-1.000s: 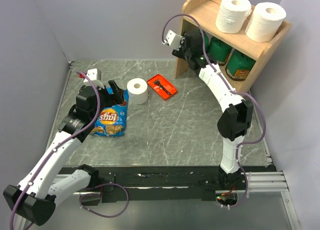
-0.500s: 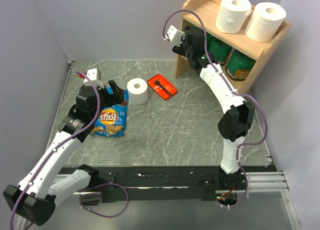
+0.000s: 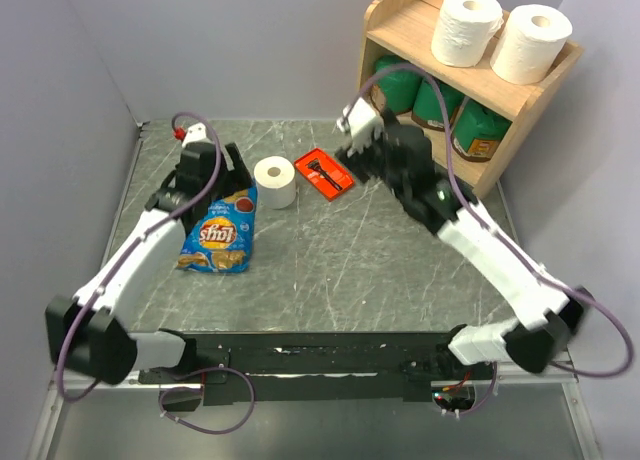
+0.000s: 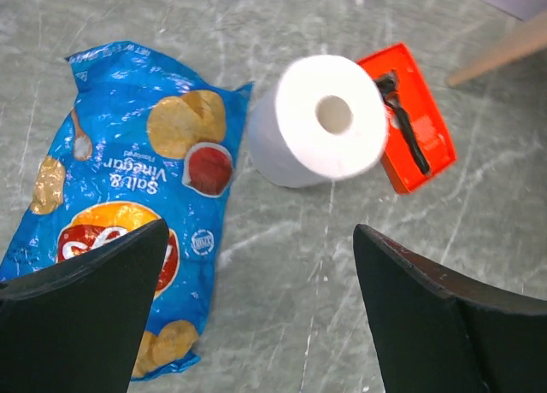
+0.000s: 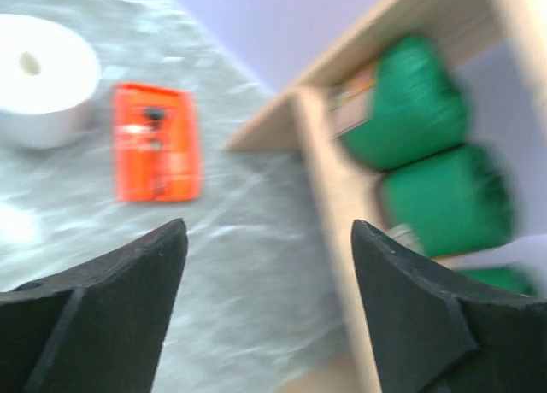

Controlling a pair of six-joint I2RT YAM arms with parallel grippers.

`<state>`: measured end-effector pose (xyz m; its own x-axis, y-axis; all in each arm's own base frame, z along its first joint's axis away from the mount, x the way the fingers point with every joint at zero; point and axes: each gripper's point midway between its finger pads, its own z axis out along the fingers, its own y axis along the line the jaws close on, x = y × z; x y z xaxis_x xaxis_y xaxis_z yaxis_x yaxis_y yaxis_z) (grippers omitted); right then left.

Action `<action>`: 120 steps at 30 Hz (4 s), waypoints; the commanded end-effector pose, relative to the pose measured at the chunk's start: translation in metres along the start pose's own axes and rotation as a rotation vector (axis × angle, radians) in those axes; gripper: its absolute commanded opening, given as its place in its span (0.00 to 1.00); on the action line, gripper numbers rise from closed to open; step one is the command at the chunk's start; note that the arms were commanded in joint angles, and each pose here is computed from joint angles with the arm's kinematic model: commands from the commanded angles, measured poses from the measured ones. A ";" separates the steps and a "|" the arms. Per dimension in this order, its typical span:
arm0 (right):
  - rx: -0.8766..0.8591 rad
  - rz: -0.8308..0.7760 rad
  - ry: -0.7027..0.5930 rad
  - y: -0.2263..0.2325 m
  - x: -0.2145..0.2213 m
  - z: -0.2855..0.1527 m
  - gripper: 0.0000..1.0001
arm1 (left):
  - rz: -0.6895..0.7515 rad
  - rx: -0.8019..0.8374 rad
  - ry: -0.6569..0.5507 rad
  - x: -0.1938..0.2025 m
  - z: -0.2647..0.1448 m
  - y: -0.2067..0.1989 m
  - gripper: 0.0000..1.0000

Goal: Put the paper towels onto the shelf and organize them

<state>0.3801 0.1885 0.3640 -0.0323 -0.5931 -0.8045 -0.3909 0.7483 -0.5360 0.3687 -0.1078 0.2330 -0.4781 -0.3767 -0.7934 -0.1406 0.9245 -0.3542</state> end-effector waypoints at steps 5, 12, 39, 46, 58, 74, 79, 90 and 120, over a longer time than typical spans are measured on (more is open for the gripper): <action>-0.211 0.311 -0.043 0.086 0.044 -0.079 0.99 | -0.053 -0.007 0.071 -0.023 0.047 -0.019 0.95; -0.230 0.369 -0.045 0.091 0.067 -0.112 1.00 | -0.030 -0.029 0.147 -0.007 0.093 -0.025 0.93; -0.126 0.453 -0.052 0.073 0.085 -0.130 1.00 | 0.062 -0.041 0.293 0.038 0.161 -0.024 0.82; -0.112 0.439 -0.041 0.072 0.090 -0.130 1.00 | 0.063 -0.015 0.329 0.049 0.163 -0.028 0.75; -0.096 0.443 -0.047 0.064 0.089 -0.138 1.00 | 0.114 0.038 0.380 0.060 0.137 -0.046 0.43; -0.057 0.440 -0.062 0.056 0.097 -0.145 1.00 | 0.225 0.270 0.467 0.135 0.031 -0.126 0.39; -0.093 0.461 -0.007 0.067 0.099 -0.139 1.00 | 0.225 0.352 0.479 0.135 0.017 -0.153 0.54; -0.246 0.629 0.040 0.111 0.066 -0.105 0.97 | 0.210 0.208 0.255 0.034 0.002 -0.115 0.96; -0.369 0.526 0.598 0.265 0.106 0.020 0.71 | 0.131 0.002 -0.017 0.023 -0.047 0.028 0.96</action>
<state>0.2906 0.3239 0.1207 -0.7242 -0.3619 -0.5870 -0.4860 0.8718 0.0621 0.3094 -0.0888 0.2040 -0.5535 -0.2350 -0.7990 -0.0889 0.9706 -0.2239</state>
